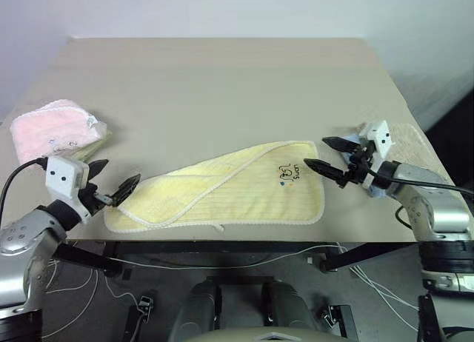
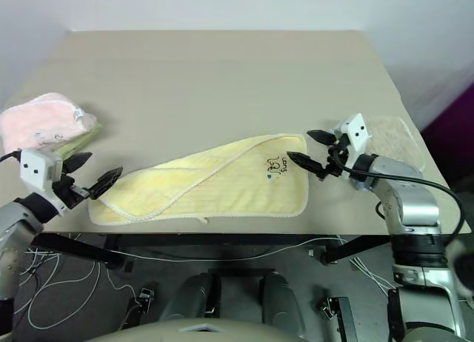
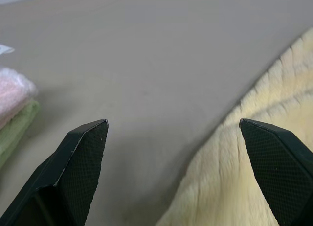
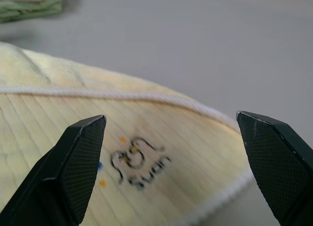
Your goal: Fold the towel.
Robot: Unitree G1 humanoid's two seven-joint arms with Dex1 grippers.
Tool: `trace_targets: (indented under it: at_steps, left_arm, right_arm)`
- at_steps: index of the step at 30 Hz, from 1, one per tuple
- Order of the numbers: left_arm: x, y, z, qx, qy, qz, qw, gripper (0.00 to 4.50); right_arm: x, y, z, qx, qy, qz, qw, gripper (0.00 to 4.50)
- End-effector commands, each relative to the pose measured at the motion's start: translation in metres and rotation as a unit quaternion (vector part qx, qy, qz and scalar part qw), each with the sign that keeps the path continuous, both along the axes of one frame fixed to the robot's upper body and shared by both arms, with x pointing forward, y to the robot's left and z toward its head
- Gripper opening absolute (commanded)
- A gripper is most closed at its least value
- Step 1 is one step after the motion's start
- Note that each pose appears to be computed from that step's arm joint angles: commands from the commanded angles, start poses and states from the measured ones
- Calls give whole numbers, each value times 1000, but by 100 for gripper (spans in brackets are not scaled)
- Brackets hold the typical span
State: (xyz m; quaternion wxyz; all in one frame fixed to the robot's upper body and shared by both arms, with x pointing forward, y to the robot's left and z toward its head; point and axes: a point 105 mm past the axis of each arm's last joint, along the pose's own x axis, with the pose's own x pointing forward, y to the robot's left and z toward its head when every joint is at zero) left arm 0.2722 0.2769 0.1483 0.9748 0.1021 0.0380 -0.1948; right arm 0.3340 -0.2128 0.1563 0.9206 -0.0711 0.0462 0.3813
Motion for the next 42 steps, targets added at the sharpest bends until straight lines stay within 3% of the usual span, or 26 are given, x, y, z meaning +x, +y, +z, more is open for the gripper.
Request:
trace_targets:
  at_steps: [1,20,26,36,42]
  left_arm:
    - [-3,6,16,10,-19,-2,1000,450]
    - [2,-15,-1,21,25,-74,997,450]
    - [-1,-24,-1,40,44,-140,988,450]
    - [-29,-39,0,119,117,-345,924,450]
    - [-35,-42,-5,226,156,-436,857,450]
  right_arm:
    - [-4,-10,18,-5,-33,-10,999,449]
    - [-18,-29,15,-32,-32,-40,998,449]
    - [-19,-19,13,-27,-39,-41,998,449]
    - [-27,-19,3,-18,-37,-67,997,449]
    - [-24,-9,-5,-10,-34,-66,997,449]
